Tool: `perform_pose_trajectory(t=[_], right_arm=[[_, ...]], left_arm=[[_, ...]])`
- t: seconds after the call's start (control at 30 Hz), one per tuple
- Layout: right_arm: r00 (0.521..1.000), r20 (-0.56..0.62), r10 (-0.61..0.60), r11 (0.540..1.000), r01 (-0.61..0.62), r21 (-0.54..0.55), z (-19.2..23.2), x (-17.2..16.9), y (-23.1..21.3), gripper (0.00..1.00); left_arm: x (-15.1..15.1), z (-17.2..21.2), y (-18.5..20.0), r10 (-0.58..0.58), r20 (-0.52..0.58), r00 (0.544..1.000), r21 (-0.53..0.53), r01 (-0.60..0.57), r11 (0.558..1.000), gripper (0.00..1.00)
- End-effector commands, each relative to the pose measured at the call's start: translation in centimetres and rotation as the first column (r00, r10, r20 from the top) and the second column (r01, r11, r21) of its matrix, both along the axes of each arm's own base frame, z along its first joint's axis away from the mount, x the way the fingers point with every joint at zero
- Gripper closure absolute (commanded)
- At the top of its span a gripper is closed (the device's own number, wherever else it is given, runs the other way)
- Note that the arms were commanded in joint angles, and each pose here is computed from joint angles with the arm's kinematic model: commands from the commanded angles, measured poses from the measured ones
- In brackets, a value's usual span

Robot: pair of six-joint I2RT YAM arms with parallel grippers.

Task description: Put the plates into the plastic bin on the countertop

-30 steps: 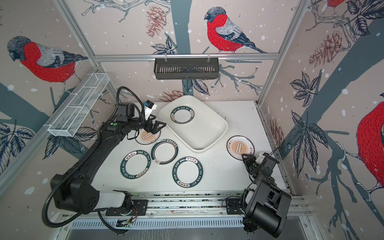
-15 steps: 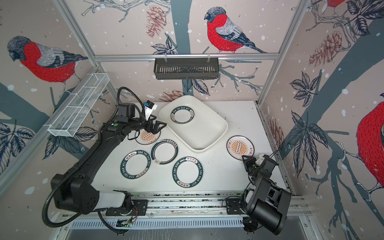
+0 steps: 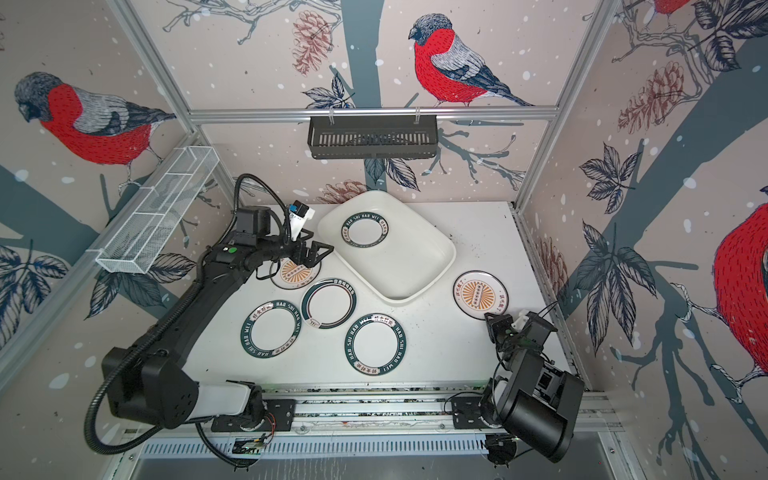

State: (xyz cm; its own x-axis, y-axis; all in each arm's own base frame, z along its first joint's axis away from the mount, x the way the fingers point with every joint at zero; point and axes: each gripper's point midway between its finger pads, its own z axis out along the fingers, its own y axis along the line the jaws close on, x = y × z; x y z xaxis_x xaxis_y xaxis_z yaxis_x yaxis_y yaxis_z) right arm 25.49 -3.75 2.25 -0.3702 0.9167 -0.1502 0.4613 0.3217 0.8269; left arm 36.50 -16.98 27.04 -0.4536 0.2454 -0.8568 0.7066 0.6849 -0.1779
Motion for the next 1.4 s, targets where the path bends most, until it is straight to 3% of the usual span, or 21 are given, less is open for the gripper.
perform_pose_trajectory(t=[0.0, 0.73, 1.37], right_arm=[[0.998, -0.06, -0.031, 0.999, 0.032, 0.019, -1.1, -0.7, -0.1, 0.8], [0.998, 0.033, -0.049, 0.997, 0.047, 0.057, 0.4, 0.1, -0.1, 0.93], [0.984, 0.155, -0.09, 0.996, 0.093, -0.015, 7.1, 0.9, -3.0, 0.97]], left_arm=[[0.0, 0.5, -0.4, -0.025, 0.022, 0.999, -0.016, 0.025, 1.0, 0.02], [0.1, 1.1, -0.7, -0.029, 0.027, 0.999, -0.013, 0.029, 0.999, 0.02], [0.2, 1.2, -0.6, -0.028, 0.025, 0.999, 0.012, 0.028, 1.0, 0.02]])
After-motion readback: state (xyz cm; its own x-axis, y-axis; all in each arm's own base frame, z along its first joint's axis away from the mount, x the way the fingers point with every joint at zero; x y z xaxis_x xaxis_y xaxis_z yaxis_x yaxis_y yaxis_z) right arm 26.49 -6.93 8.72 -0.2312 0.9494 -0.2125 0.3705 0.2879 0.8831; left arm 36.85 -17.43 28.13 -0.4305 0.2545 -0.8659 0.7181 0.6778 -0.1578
